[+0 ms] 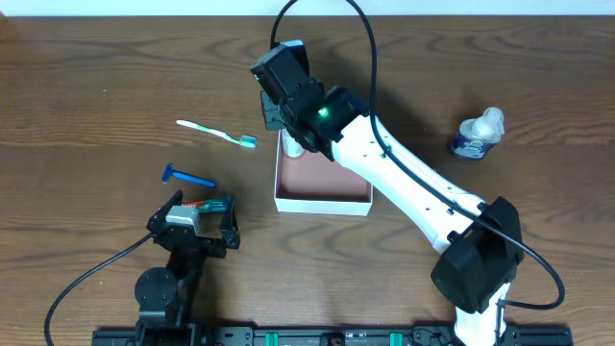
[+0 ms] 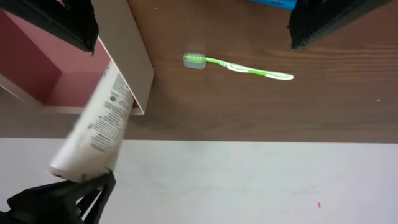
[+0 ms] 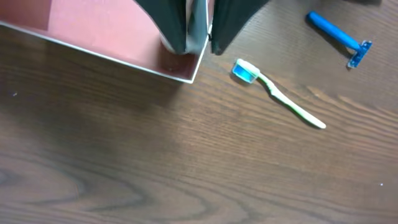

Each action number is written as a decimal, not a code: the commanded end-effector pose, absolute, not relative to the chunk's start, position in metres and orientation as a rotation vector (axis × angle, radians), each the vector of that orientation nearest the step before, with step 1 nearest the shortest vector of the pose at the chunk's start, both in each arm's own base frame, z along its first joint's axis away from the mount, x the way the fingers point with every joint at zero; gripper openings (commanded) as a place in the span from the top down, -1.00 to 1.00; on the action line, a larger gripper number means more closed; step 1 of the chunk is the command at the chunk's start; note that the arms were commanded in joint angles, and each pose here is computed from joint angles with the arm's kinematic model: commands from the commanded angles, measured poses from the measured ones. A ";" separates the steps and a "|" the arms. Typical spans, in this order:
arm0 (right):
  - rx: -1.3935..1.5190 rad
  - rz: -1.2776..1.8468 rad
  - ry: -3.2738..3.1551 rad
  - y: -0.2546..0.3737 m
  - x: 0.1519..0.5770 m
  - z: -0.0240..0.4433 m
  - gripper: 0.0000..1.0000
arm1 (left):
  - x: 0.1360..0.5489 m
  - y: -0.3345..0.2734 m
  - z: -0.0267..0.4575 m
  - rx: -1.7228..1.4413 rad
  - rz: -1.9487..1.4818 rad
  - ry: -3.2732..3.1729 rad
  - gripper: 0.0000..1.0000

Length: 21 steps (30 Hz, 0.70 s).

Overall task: Pack container
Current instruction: 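Lower the tube upright into the box's back-left corner and release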

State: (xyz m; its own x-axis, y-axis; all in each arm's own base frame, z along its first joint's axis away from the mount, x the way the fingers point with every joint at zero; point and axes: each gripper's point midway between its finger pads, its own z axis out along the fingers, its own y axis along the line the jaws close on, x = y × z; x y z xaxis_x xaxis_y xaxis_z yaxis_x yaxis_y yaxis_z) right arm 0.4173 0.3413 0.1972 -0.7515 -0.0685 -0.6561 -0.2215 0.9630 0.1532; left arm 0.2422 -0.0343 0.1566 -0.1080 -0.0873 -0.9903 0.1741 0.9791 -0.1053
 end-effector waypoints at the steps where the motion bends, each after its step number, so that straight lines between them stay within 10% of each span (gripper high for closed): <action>1: -0.215 0.289 2.404 0.346 0.416 0.201 0.82 | 0.241 -0.038 0.141 0.082 -0.238 1.709 -0.96; 21: -0.034 0.200 2.401 0.325 0.421 0.199 0.97 | 0.241 -0.038 0.141 0.082 -0.238 1.709 -0.96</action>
State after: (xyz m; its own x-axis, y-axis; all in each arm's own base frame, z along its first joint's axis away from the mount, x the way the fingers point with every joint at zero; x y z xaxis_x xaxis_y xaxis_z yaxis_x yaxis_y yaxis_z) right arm 0.4195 0.3279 0.1955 -0.7541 -0.0203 -0.6565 -0.1395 0.9816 0.1300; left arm 0.2422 -0.0343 0.1566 -0.1080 -0.0873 -0.9903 0.1741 0.9791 -0.1053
